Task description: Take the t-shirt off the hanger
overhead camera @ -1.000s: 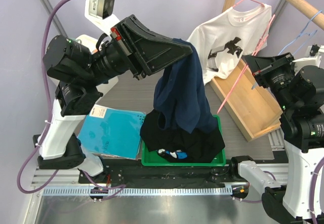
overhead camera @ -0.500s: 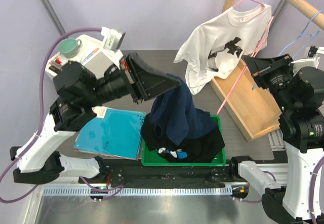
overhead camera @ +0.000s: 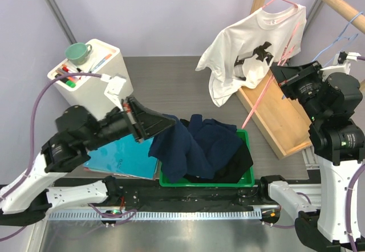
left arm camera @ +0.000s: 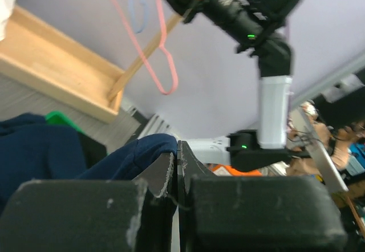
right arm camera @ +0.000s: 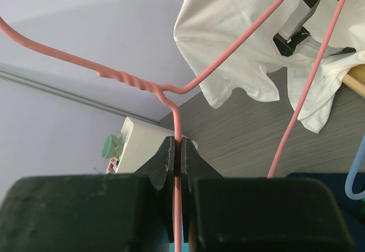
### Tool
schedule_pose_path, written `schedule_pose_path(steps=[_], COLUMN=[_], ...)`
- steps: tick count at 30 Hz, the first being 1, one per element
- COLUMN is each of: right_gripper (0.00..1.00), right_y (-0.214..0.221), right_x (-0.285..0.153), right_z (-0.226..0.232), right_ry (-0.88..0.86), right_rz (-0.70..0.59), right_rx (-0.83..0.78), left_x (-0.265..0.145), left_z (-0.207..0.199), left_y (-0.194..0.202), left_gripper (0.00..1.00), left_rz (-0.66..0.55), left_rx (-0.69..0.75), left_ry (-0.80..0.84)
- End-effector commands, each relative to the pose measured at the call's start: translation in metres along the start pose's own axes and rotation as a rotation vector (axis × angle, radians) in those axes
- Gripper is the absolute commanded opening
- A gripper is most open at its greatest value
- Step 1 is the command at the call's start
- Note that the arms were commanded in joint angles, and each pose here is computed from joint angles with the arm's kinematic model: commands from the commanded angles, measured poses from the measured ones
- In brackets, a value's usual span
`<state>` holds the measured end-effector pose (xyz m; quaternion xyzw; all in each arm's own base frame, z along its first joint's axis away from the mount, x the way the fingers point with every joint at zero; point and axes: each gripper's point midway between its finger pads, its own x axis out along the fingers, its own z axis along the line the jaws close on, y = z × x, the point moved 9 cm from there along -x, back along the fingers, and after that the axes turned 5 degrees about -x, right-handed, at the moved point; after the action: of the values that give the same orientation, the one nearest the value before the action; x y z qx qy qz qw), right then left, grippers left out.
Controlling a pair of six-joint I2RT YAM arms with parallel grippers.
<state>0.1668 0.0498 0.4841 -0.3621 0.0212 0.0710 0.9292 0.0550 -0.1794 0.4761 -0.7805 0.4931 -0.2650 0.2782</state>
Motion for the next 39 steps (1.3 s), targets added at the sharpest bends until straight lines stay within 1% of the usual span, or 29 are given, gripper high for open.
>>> schedule_pose_path(steps=[1,2,3,5,6,7,9,10,12,14,17,18,19,20,21,22,23,24,26,27,28,29,31,33,35,36,38,39], right_gripper=[0.01,0.01,0.01,0.01,0.01,0.01,0.01,0.01,0.01,0.01,0.01,0.01,0.01,0.01,0.01,0.01,0.01,0.01,0.01,0.01,0.01,0.01,0.01,0.01,0.01,0.01,0.01,0.01], right_y=[-0.006,-0.006,-0.007,-0.008,-0.008,-0.008,-0.01,-0.01,-0.012,-0.012,-0.011,-0.01,-0.008,-0.007,-0.006,-0.004,-0.003,-0.002,0.002,0.002,0.004,0.004,0.003,0.002,0.002,0.003,0.004,0.004], right_x=[0.0,-0.001,-0.003,-0.005,-0.005,-0.006,-0.008,-0.009,-0.011,-0.012,-0.012,-0.011,-0.01,-0.008,-0.007,-0.005,-0.004,-0.003,0.0,0.001,0.003,0.003,0.003,0.001,0.001,0.001,0.003,0.005], right_z=[0.009,0.01,0.011,0.012,0.012,0.012,0.014,0.014,0.016,0.016,0.014,0.013,0.012,0.01,0.01,0.008,0.007,0.006,0.003,0.003,0.002,0.002,0.002,0.003,0.003,0.003,0.002,0.001], right_ry=[-0.066,-0.07,-0.072,-0.071,-0.071,-0.072,-0.077,-0.076,-0.078,-0.076,-0.071,-0.069,-0.066,-0.062,-0.063,-0.061,-0.063,-0.063,-0.063,-0.062,-0.062,-0.062,-0.059,-0.06,-0.059,-0.059,-0.059,-0.055], right_rz=[-0.026,-0.024,-0.024,-0.025,-0.025,-0.026,-0.03,-0.027,-0.034,-0.034,-0.032,-0.03,-0.023,-0.02,-0.014,-0.006,-0.001,0.001,0.01,0.012,0.019,0.019,0.024,0.019,0.017,0.022,0.03,0.033], right_rx=[-0.003,-0.007,-0.011,-0.013,-0.014,-0.017,-0.019,-0.021,-0.026,-0.03,-0.039,-0.042,-0.04,-0.04,-0.04,-0.036,-0.036,-0.033,-0.025,-0.018,-0.019,-0.019,-0.026,-0.031,-0.033,-0.034,-0.034,-0.032], left_x=[0.049,0.056,0.073,0.088,0.106,0.113,0.131,0.145,0.156,0.166,0.167,0.162,0.162,0.158,0.148,0.148,0.145,0.132,0.128,0.122,0.121,0.119,0.122,0.124,0.124,0.122,0.119,0.116], left_z=[0.049,0.048,0.059,0.058,0.069,0.065,0.07,0.079,0.089,0.106,0.134,0.154,0.16,0.167,0.188,0.193,0.201,0.223,0.244,0.256,0.262,0.27,0.269,0.261,0.253,0.245,0.237,0.227], left_y=[0.024,0.023,0.029,0.025,0.032,0.026,0.027,0.03,0.034,0.05,0.078,0.101,0.108,0.118,0.142,0.149,0.159,0.183,0.201,0.211,0.215,0.225,0.226,0.22,0.214,0.206,0.196,0.185], left_gripper=[0.0,0.0,0.0,0.0,0.0,0.0,0.0,0.0,0.0,0.0,0.0,0.0,0.0,0.0,0.0,0.0,0.0,0.0,0.0,0.0,0.0,0.0,0.0,0.0,0.12,0.25,0.37,0.46], left_rz=[0.069,0.074,0.107,0.108,0.14,0.13,0.145,0.158,0.169,0.202,0.214,0.251,0.237,0.265,0.309,0.292,0.285,0.31,0.293,0.311,0.324,0.362,0.379,0.365,0.347,0.331,0.319,0.304], left_rx=[-0.012,-0.003,0.01,0.03,0.043,0.049,0.068,0.068,0.064,0.044,-0.014,-0.04,-0.075,-0.11,-0.138,-0.164,-0.216,-0.242,-0.291,-0.3,-0.302,-0.303,-0.303,-0.294,-0.28,-0.263,-0.242,-0.218], left_ry=[-0.264,-0.265,-0.295,-0.292,-0.32,-0.314,-0.309,-0.327,-0.35,-0.38,-0.409,-0.453,-0.453,-0.454,-0.509,-0.483,-0.494,-0.539,-0.579,-0.617,-0.636,-0.671,-0.66,-0.618,-0.593,-0.571,-0.564,-0.557])
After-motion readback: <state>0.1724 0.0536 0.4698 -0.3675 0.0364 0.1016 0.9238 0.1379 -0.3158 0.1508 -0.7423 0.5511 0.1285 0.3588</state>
